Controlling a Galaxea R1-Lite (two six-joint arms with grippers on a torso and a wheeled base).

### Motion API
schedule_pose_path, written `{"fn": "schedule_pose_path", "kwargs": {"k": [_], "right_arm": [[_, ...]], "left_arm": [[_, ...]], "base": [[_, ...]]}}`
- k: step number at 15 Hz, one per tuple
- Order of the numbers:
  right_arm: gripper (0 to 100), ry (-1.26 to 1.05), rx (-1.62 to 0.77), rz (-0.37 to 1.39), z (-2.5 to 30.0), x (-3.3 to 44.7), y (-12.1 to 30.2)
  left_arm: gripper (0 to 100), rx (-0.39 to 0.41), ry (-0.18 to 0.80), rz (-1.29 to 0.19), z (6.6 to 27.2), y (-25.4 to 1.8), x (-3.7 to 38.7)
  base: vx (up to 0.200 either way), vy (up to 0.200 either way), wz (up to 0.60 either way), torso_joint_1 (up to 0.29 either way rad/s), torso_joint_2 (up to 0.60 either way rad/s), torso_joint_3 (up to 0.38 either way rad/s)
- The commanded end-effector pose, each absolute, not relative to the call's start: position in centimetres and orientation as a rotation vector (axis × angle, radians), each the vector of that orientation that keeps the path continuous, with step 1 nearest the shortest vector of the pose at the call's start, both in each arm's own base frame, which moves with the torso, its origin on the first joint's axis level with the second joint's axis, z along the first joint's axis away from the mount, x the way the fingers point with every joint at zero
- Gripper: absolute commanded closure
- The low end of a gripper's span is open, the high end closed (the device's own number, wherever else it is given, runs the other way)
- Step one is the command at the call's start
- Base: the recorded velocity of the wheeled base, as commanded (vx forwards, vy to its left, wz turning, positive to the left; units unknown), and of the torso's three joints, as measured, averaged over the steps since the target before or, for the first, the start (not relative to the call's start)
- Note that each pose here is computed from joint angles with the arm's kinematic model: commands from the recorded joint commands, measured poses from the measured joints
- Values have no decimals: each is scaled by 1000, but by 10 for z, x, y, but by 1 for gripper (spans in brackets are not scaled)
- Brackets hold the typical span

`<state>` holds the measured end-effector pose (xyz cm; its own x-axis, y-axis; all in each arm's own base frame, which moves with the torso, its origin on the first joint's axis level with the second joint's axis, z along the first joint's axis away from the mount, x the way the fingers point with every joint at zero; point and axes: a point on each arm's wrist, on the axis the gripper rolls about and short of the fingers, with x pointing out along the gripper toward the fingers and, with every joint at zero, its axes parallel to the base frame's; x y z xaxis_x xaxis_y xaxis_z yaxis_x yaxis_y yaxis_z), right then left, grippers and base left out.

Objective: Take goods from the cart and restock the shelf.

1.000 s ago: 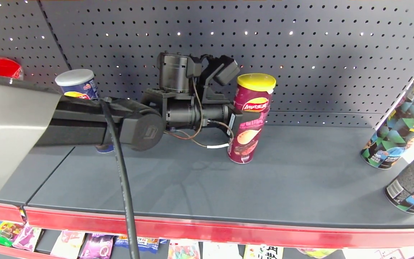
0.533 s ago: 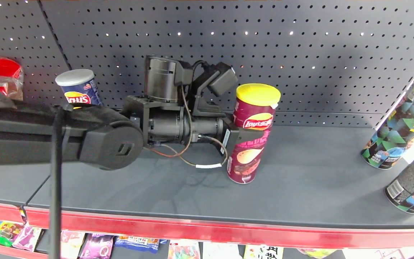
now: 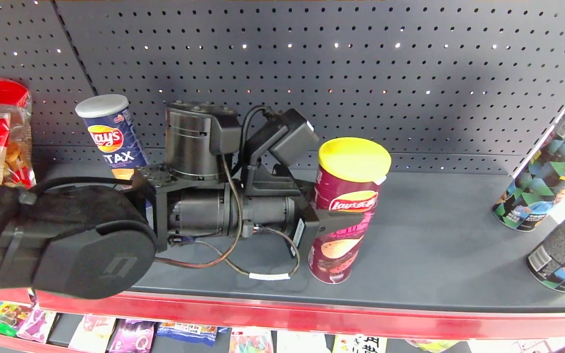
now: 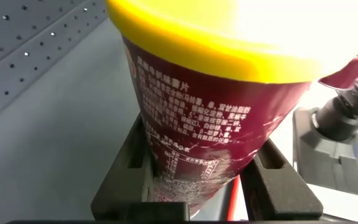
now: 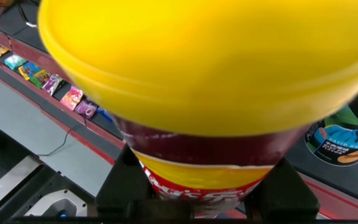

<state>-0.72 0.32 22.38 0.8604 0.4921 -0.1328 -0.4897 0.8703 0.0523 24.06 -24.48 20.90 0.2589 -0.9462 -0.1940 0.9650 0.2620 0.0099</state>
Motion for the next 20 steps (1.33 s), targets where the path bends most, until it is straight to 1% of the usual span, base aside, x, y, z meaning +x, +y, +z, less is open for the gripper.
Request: {"fn": "schedule_pose_path", "kwargs": {"k": [1,8,20], "right_arm": [[100,147,17,516,224,-7,3],[100,153,17,516,223,-6,4],[100,175,16,515,224,0,5]], "left_arm": [[100,135,152,-1306,213,-241,235],[100,124,180,-1306,209,-239,231],[100,118,187,-1314,210,-233,225]], "base": [[0,0,0,0,0,0],[0,0,0,0,0,0],[0,0,0,0,0,0]]}}
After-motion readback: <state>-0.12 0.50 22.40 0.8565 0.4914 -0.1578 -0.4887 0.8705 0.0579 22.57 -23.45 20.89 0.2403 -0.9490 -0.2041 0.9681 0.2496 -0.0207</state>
